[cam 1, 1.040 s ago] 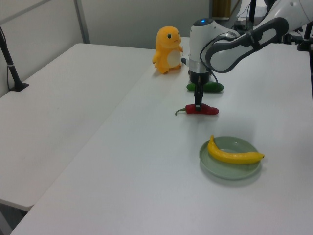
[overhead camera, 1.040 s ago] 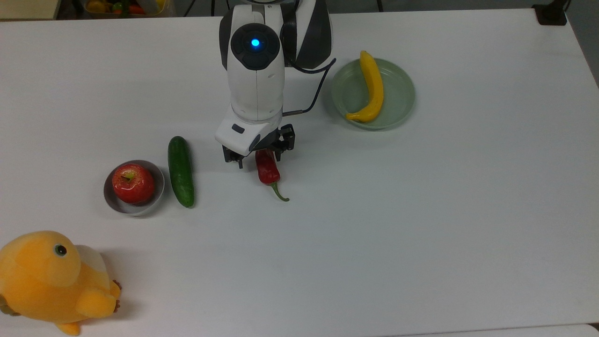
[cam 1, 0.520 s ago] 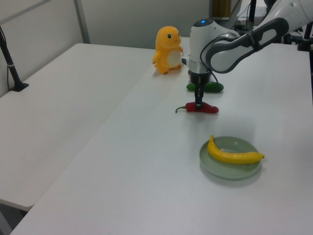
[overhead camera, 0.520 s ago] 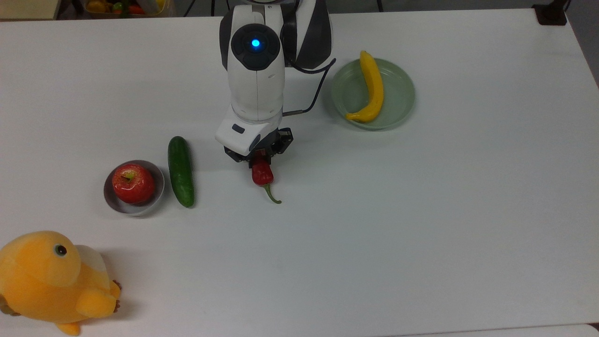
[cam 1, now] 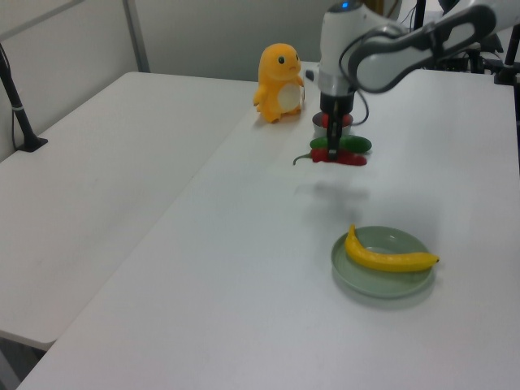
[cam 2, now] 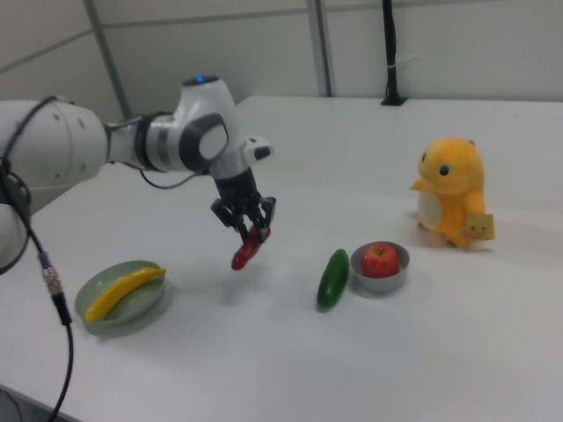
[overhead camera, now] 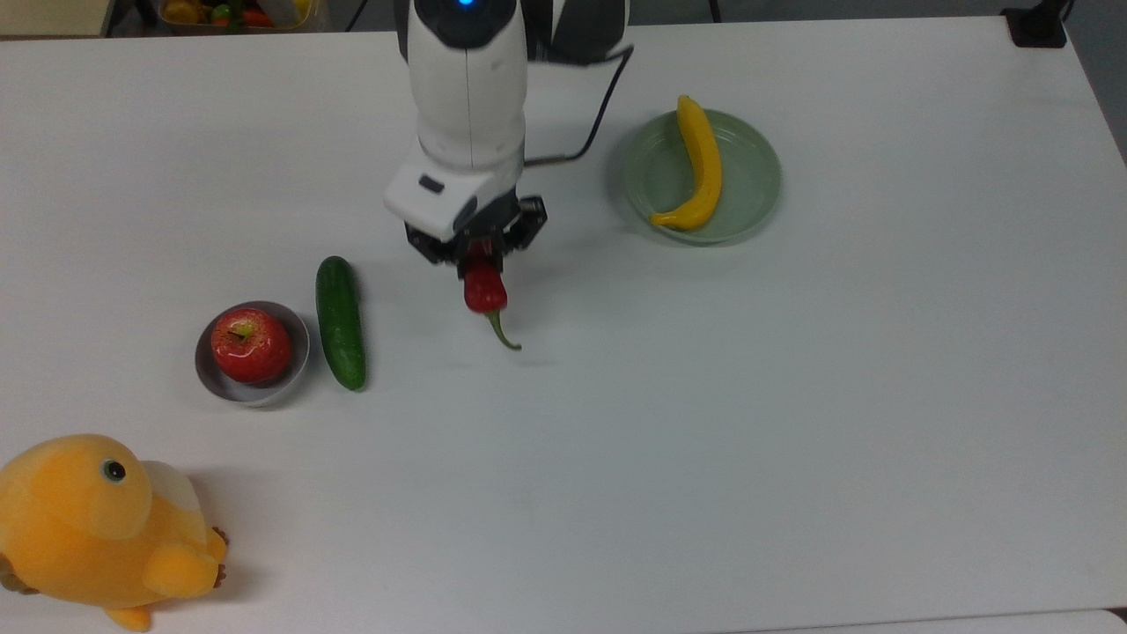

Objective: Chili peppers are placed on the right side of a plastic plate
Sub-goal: 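Lift the chili pepper and carry it toward the green plate, then lower the chili pepper onto the plate beside the banana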

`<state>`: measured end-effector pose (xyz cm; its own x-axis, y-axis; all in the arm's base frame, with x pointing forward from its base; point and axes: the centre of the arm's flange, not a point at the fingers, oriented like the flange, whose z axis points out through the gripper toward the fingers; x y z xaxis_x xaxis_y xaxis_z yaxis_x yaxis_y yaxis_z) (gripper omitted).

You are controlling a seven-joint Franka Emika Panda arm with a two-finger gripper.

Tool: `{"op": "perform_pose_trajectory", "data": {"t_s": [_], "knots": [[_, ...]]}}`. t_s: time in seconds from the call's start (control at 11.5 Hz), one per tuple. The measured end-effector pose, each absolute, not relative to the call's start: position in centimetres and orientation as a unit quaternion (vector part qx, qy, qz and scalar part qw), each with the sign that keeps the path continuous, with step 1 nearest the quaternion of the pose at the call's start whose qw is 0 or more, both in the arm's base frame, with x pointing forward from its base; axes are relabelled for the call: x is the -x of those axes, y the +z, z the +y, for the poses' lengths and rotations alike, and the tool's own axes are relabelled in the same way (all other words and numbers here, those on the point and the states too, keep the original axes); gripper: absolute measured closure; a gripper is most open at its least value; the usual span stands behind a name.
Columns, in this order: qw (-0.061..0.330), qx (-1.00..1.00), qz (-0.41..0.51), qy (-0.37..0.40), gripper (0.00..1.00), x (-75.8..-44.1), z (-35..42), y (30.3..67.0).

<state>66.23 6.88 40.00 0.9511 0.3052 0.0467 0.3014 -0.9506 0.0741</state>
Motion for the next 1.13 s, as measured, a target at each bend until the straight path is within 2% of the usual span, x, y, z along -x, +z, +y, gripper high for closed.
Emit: {"op": "perform_pose_trajectory", "data": {"t_s": [0.35,0.52,0.78,1.13], "knots": [[0.014,-0.988,0.140,-0.055,0.62,-60.3,6.2,48.7],[0.008,-0.986,0.142,-0.085,0.62,-57.3,6.2,50.0],[0.003,-0.977,0.173,-0.123,0.62,-52.0,9.0,47.6],[0.018,-0.982,0.163,-0.096,0.62,-48.7,15.6,40.7]]}}
